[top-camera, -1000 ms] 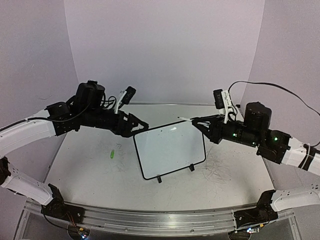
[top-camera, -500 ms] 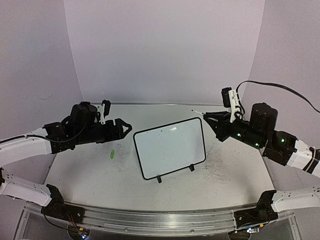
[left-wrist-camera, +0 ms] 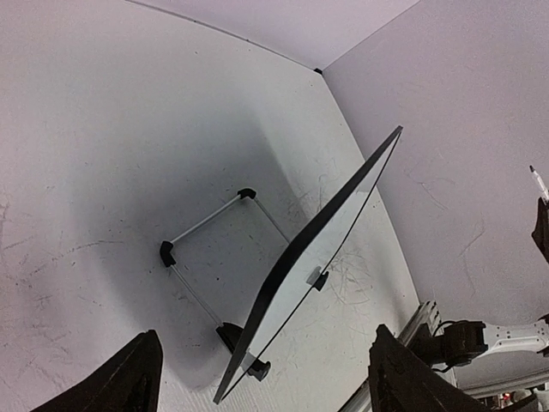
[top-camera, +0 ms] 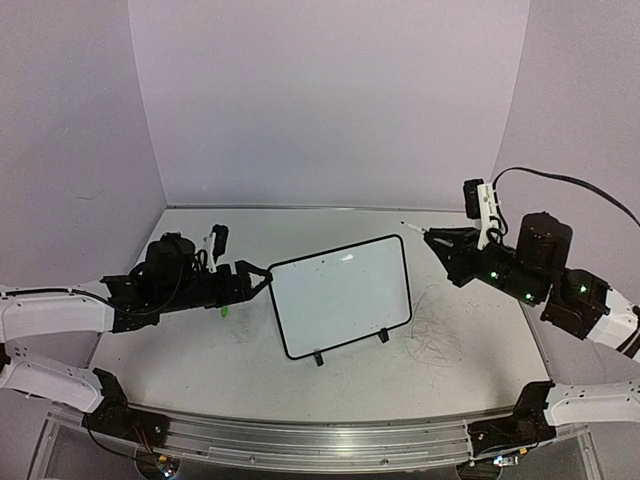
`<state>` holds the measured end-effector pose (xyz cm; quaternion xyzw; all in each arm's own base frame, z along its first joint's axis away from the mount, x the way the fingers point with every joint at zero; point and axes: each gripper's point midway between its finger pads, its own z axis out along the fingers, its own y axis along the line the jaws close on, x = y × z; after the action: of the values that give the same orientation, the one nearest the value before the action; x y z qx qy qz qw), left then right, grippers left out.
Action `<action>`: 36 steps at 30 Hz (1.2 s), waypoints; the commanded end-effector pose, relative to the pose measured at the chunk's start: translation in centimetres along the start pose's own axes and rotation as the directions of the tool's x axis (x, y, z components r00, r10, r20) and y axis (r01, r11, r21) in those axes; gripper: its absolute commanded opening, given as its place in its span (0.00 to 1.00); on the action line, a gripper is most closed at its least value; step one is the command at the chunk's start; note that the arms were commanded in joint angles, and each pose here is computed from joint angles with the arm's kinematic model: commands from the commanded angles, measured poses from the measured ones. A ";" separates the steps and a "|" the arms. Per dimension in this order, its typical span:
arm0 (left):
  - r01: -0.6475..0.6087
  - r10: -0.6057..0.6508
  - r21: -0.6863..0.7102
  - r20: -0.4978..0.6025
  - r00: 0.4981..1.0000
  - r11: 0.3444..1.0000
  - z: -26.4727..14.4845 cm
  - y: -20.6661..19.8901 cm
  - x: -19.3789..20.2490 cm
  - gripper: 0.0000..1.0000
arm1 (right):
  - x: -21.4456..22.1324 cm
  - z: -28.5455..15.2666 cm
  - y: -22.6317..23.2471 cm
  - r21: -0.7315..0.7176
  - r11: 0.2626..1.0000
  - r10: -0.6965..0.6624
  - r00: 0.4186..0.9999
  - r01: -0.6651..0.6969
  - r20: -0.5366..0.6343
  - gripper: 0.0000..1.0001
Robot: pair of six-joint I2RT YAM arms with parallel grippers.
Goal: Write a sentence on the whiteboard
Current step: Hold the whiteboard at the center of the board.
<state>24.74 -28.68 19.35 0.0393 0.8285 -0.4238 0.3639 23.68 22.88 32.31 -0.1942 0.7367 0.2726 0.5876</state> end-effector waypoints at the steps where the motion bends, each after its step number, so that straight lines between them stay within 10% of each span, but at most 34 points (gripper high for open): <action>1: -0.010 0.001 0.118 0.075 0.997 0.993 -0.4 -1.5 -1.2 0.85 | -0.3 1.2 1.0 -0.032 0.999 0.030 0.999 -0.031 -0.039 0.00; 36: -0.055 0.049 0.159 0.037 0.998 0.986 0.9 -0.9 -0.1 0.76 | 4.3 4.8 11.0 -0.303 0.945 0.061 0.977 -0.122 -0.204 0.00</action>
<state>24.85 -29.76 18.15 0.0731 0.8036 -0.4662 0.3627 19.67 32.90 26.75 -0.2818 0.7660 0.3757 0.4390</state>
